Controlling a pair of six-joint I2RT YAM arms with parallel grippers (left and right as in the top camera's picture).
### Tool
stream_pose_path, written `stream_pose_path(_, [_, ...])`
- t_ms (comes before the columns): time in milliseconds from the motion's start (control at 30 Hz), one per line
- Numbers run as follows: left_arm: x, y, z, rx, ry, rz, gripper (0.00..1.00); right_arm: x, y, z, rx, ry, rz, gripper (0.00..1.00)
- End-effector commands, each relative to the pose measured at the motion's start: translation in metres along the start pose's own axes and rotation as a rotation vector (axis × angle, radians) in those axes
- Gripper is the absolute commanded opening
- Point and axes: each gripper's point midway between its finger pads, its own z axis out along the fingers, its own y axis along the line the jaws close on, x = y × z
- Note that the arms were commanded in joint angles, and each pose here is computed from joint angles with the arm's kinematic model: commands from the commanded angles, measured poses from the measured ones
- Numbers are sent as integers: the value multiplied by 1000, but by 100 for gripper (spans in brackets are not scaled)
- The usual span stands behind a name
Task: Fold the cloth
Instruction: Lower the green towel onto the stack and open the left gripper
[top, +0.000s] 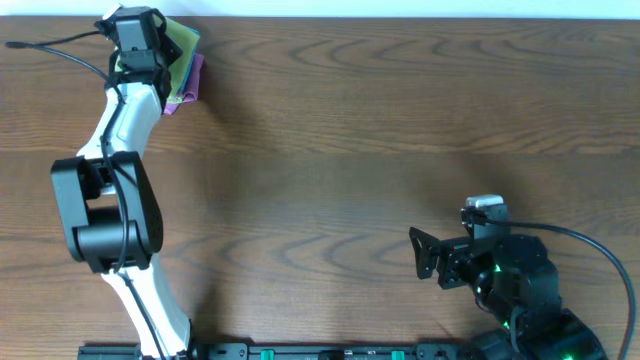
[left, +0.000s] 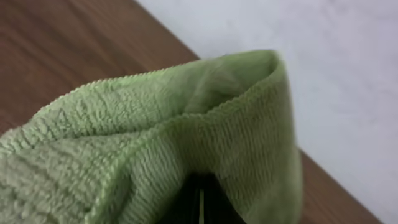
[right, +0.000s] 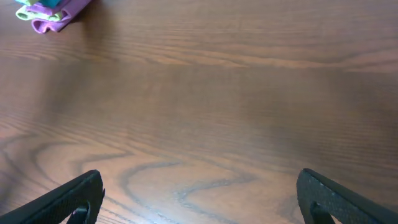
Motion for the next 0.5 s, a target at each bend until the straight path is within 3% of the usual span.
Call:
stream_pose_path(0, [-10, 6, 4, -38, -44, -2, 6, 1, -3, 1, 12, -1, 21, 99])
stream_pose_path(233, [-25, 28, 5, -110, -97, -18, 6, 1, -3, 1, 12, -1, 21, 99])
stream_pose_path(467, [-19, 44, 13, -143, -73, -21, 6, 1, -3, 1, 12, -1, 21, 99])
